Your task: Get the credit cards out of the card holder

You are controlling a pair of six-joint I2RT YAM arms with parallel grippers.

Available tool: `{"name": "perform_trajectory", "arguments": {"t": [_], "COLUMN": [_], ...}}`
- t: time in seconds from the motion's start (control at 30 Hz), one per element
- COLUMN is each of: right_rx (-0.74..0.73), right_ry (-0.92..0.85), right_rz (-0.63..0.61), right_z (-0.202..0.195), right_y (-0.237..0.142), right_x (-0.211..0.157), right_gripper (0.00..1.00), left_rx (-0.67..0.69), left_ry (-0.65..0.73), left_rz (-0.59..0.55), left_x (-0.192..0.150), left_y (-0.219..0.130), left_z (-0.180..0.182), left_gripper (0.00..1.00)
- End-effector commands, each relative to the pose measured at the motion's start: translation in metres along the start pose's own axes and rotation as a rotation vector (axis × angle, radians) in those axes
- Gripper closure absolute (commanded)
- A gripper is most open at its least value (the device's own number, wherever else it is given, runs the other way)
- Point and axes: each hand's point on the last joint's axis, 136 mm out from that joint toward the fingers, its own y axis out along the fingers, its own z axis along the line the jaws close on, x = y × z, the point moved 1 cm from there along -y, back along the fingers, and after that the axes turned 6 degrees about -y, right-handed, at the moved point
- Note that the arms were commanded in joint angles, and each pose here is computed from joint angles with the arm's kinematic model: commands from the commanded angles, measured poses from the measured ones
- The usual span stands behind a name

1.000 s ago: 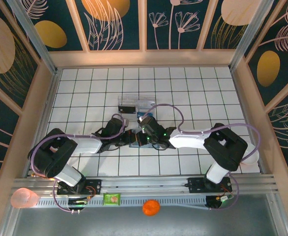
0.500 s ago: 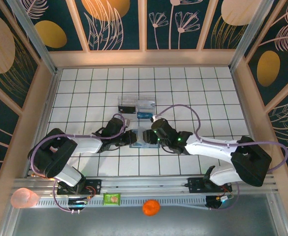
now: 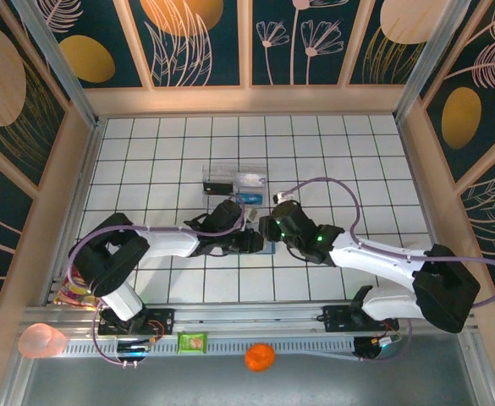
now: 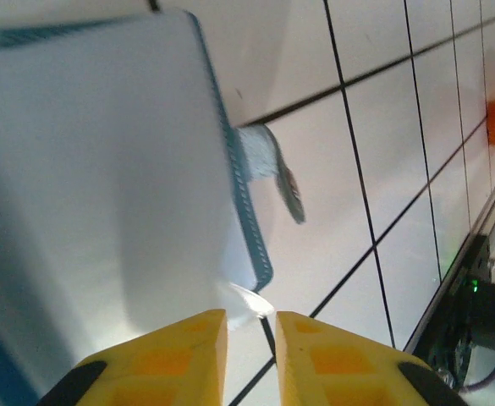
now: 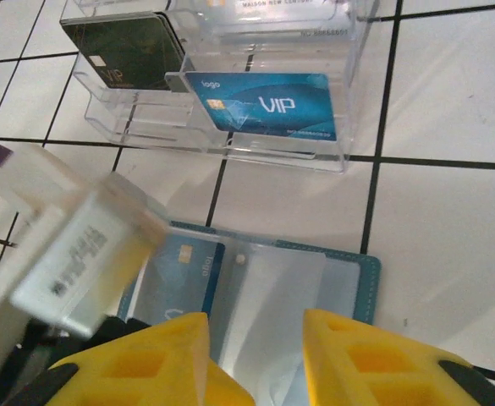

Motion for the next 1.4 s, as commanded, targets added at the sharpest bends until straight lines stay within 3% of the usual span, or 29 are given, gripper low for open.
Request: {"name": "perform_trajectory", "arguments": {"t": [0.0,0.2,0.43,0.53,0.73,0.97,1.07,1.2,1.3,1.37], "right_rx": [-0.051,-0.052,0.038,0.116,0.137,-0.098,-0.115,-0.026,0.141,0.203], "right_ry": [0.021,0.035,0.009,-0.021,-0.030,0.011,0.009,-0.051,-0.057,-0.028], "right_rz": [0.002,0.024,0.060,0.105,0.248,0.347,0.350,0.205,0.143,0.170], "right_z": [-0.015,-0.018,0.000,0.017,0.023,-0.025,-0.026,0.006,0.035,0.044], "right_y": [-0.002,0.001,0.009,0.016,0.038,0.050,0.051,0.039,0.030,0.034], "right_x": [-0.005,-0.010,-0.011,-0.015,-0.047,-0.087,-0.089,-0.049,-0.025,-0.020], "right_gripper": [0.72,0.84,0.92,0.97,1.00,1.00,1.00,0.98,0.80,0.74], "left_rx": [0.035,0.031,-0.008,0.058,0.165,0.207,0.206,0.158,0.122,0.130], "left_ry": [0.000,-0.008,0.039,-0.005,-0.057,-0.053,-0.043,-0.003,0.027,0.025], "left_rz": [0.074,0.117,-0.203,-0.277,-0.295,-0.318,-0.320,-0.317,-0.316,-0.323], "left_x": [-0.011,-0.020,0.022,0.030,0.034,0.039,0.040,0.039,0.041,0.043], "left_y": [0.010,0.018,-0.050,-0.067,-0.064,-0.064,-0.065,-0.065,-0.065,-0.065], "left_z": [0.010,0.018,-0.014,0.008,0.052,0.063,0.064,0.055,0.046,0.047], "left_gripper": [0.77,0.80,0.67,0.70,0.75,0.75,0.75,0.75,0.74,0.74]}}
